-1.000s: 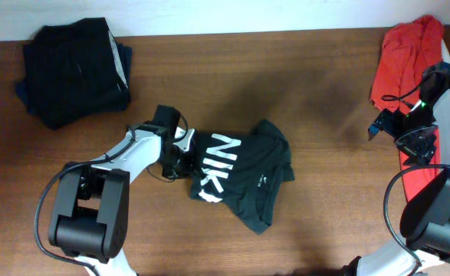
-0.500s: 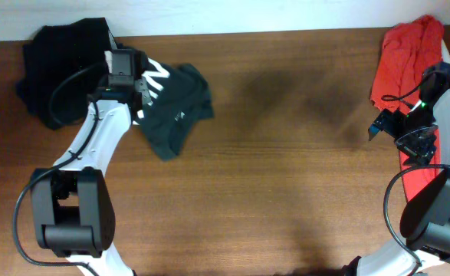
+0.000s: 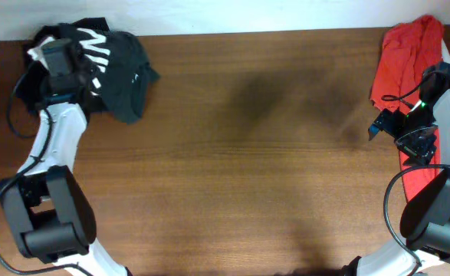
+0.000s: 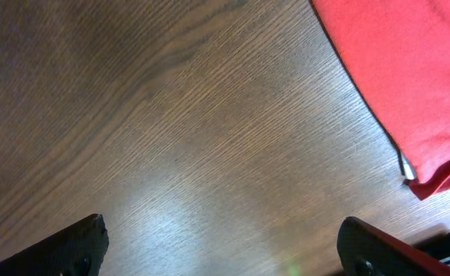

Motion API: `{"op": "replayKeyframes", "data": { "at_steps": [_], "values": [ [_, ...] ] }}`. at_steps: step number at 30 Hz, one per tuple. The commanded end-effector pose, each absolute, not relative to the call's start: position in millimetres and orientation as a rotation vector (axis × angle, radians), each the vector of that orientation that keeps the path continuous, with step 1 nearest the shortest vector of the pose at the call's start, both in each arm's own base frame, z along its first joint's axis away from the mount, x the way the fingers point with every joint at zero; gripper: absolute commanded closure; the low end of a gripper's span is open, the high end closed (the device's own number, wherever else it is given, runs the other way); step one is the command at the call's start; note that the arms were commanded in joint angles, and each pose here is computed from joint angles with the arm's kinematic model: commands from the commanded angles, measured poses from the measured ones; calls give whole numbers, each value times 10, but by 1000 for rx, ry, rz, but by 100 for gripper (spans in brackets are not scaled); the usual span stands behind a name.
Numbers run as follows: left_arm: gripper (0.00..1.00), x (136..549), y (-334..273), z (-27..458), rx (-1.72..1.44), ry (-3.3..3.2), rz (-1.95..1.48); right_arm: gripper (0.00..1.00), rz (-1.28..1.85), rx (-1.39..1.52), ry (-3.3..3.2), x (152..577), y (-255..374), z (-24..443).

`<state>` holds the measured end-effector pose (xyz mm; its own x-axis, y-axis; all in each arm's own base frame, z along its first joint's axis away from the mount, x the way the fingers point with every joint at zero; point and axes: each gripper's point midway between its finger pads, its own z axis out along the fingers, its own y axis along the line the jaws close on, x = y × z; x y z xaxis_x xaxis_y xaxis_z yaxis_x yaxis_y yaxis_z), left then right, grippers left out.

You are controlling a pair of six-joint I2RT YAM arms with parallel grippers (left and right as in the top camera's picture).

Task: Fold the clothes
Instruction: 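Grasp the folded shirt with the left gripper and carry it left, then place the folded shirt on the dark stack and release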

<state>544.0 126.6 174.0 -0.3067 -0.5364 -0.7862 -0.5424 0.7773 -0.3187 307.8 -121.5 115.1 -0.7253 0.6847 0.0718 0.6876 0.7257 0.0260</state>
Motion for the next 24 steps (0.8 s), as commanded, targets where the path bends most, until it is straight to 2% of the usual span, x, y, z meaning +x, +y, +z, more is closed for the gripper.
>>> {"op": "replayKeyframes", "data": {
  "at_steps": [1,3,8,15,20,21,22,24],
  "values": [
    [99,5577,1292,2383,-800,1835,-168,1,-76,-1132,-2881,3091,-1216,1190],
    [99,5609,1250,2713,-763,1782,-199,1,-76,-1132,-2880,3091,-1216,1189],
    [99,5659,1154,2889,-756,1754,-291,2,-76,-1132,-2880,3090,-1216,1189],
    [99,5527,1469,2716,-890,1748,-92,1,-76,-1132,-2880,3090,-1216,1189],
    [98,5596,1908,2298,-939,1744,87,1,-76,-1132,-2880,3091,-1216,1189],
    [92,5586,2075,2178,-940,1757,128,1,-76,-1132,-2880,3091,-1216,1190],
    [68,5547,2269,2046,-972,1760,155,1,-76,-1132,-2880,3090,-1216,1189],
    [66,5506,2506,1922,-951,1779,223,1,-75,-1132,-2880,3090,-1216,1190]
  ]
}}
